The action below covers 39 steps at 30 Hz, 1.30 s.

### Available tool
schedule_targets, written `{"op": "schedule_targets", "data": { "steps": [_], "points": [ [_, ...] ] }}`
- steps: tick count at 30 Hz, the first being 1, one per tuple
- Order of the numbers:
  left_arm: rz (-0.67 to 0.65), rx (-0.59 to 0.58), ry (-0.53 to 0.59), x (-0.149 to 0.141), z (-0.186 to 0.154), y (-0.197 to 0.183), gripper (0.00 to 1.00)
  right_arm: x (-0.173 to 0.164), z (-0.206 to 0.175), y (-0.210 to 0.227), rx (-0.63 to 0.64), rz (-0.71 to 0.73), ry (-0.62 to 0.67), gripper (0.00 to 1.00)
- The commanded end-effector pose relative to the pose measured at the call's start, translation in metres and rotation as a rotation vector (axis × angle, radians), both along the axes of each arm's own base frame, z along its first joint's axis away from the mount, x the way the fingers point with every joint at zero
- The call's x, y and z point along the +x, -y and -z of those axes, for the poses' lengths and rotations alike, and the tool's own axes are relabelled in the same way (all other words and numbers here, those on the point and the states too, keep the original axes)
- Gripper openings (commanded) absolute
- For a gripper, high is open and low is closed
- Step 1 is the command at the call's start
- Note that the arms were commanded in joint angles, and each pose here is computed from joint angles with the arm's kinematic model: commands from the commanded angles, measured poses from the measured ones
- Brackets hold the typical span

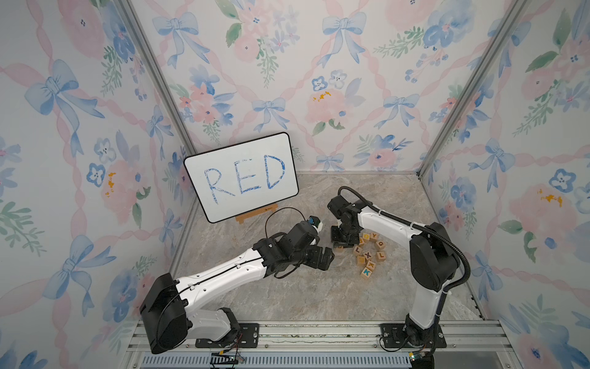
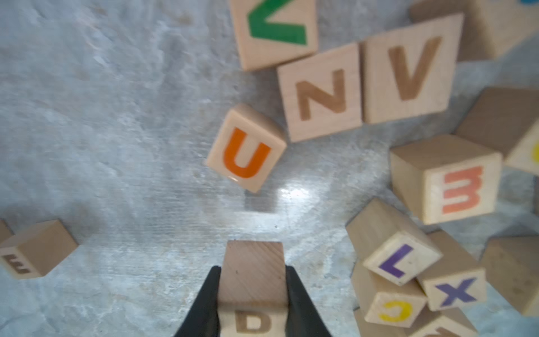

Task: Assemble the uppercase word "red" with letter blocks
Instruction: Pick up the letter block from the center of the board, then place the letter block at the center of the board.

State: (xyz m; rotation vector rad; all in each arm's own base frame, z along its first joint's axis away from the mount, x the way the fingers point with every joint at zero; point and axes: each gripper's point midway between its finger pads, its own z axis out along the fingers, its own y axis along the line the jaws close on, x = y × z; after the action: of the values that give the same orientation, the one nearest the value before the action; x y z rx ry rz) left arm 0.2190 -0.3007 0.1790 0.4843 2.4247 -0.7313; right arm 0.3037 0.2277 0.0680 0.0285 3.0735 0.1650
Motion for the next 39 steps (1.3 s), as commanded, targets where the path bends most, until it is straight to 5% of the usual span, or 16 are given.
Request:
{"op": "schedule_targets", "data": {
  "steps": [1, 15, 39],
  "points": [
    [-0.037, 0.005, 0.004, 0.0, 0.003, -0.018, 0.98, -0.002, 0.002, -0.01, -0.032, -0.019, -0.023, 0.15],
    [-0.128, 0.011, 0.003, -0.005, 0.003, -0.072, 0.98, 0.006, 0.004, -0.065, -0.032, -0.085, -0.016, 0.15],
    [-0.193, 0.047, 0.009, -0.022, 0.005, -0.112, 0.98, -0.016, 0.028, -0.114, -0.069, -0.092, -0.06, 0.15]
  ]
}}
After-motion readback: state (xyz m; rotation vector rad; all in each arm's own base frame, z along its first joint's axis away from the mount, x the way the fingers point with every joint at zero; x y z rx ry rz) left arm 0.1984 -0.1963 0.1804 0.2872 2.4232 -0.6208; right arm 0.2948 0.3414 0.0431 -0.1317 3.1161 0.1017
